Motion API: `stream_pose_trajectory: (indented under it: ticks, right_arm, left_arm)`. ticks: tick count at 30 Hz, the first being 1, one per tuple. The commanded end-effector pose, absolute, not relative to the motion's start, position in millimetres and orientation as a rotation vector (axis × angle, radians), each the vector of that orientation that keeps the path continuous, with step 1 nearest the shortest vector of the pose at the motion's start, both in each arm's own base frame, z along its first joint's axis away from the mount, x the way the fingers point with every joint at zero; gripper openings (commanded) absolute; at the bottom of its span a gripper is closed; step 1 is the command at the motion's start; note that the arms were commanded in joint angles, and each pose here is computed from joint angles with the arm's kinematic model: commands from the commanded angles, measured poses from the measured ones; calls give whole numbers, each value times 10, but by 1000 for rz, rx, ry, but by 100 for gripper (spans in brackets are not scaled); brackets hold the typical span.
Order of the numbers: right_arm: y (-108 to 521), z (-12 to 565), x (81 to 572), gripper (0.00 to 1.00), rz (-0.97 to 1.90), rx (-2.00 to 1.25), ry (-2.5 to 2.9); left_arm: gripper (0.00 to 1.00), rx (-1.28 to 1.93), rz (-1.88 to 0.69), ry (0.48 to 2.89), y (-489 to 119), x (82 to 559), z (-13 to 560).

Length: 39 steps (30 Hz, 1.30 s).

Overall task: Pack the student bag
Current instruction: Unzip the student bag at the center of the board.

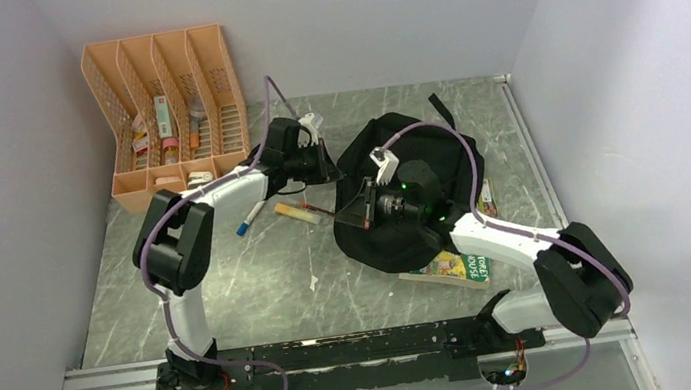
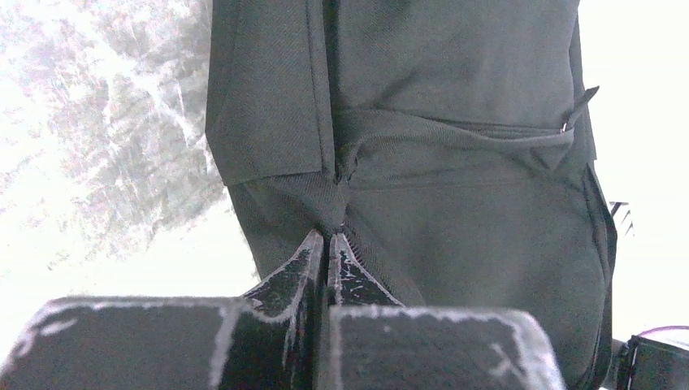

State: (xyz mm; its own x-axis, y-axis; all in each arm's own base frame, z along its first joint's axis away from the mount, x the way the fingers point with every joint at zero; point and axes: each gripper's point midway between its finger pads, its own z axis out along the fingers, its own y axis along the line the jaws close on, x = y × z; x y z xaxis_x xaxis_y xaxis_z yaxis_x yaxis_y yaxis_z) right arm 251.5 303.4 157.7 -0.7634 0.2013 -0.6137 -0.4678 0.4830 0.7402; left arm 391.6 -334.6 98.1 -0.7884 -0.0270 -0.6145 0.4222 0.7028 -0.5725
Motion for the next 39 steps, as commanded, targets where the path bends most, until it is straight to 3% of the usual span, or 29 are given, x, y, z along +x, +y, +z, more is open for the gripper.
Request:
stream_pose_trajectory:
  ticks: [1,20,28,39]
  right_arm:
    - [3002,1637,2239,0,1351,-341,2077]
    - [2580,1406,1811,0,1184,-423,2254]
    - [2548,1643,2285,0,1059,-170,2167]
    - [2654,1824,2705,0,1000,-66,2126]
  left_arm:
    - [5,308,-961,2230,-3358,4206,1103]
    - [6,357,-957,2233,-3396,4322,1026]
    - [52,367,-990,2243,-3250,3953,1169]
    - [68,163,-892,2224,-2666,3349,1369]
